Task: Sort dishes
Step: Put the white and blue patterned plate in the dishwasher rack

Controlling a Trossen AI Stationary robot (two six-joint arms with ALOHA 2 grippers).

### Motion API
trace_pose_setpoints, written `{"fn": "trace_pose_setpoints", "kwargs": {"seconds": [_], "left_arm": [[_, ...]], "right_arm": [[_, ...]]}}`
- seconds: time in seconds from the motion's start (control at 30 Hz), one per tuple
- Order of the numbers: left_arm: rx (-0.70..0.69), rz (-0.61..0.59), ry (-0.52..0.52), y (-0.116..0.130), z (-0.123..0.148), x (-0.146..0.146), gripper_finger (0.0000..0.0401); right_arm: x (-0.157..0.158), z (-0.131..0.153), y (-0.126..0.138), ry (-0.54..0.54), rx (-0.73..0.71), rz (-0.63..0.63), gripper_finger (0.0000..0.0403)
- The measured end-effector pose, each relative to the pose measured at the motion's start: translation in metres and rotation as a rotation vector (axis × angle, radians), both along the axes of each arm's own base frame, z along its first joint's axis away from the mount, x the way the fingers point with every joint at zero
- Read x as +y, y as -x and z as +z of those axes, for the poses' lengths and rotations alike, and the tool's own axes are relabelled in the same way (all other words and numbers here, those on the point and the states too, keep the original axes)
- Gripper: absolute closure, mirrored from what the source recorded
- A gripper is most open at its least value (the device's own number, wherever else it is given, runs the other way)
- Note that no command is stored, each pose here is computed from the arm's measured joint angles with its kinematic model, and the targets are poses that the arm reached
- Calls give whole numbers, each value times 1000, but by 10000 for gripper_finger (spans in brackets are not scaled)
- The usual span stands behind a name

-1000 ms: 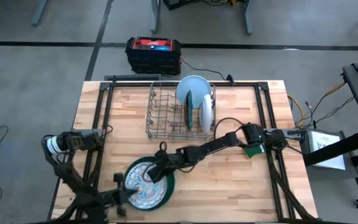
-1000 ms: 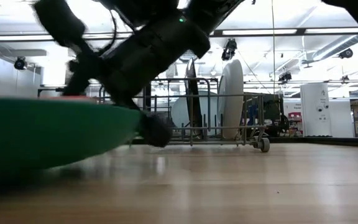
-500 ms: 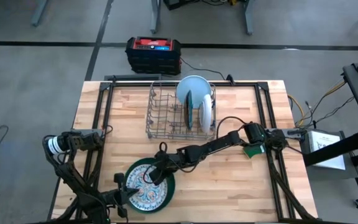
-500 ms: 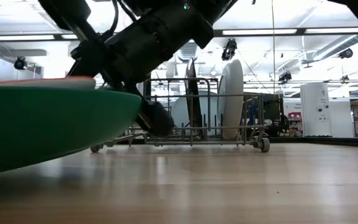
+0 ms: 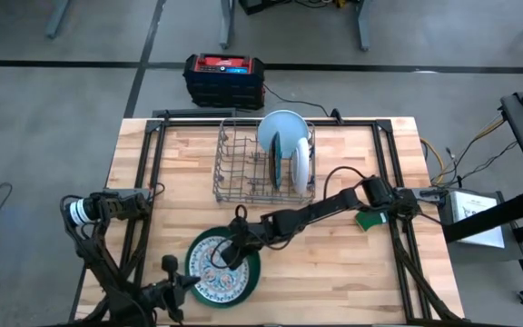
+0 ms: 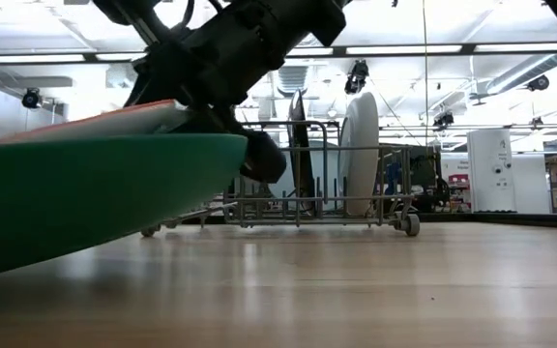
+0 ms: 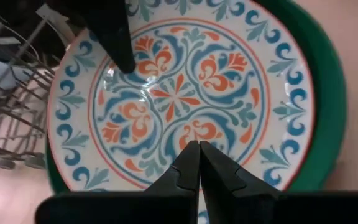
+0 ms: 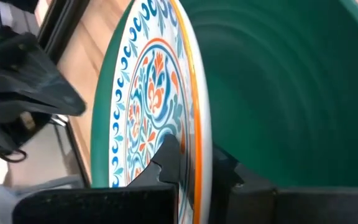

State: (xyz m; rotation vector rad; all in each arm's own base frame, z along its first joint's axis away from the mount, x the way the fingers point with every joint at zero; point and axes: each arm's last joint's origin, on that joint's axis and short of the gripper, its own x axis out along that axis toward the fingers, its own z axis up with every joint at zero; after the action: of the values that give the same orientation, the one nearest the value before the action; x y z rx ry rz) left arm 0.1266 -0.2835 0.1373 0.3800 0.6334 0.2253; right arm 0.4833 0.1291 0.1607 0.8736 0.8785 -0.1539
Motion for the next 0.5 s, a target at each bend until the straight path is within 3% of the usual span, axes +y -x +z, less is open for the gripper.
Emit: {"fn": "trace_pose_setpoints", "kwargs": {"seconds": [0.17,0.5], "left_arm": [[9,20,-42,-1,15,-2,401],[-19,30,-104,-4,47,-9,401]], "right_arm": [[6,10,5,90,-25,42,384],[9,30,12,158,-66,102,385]]}}
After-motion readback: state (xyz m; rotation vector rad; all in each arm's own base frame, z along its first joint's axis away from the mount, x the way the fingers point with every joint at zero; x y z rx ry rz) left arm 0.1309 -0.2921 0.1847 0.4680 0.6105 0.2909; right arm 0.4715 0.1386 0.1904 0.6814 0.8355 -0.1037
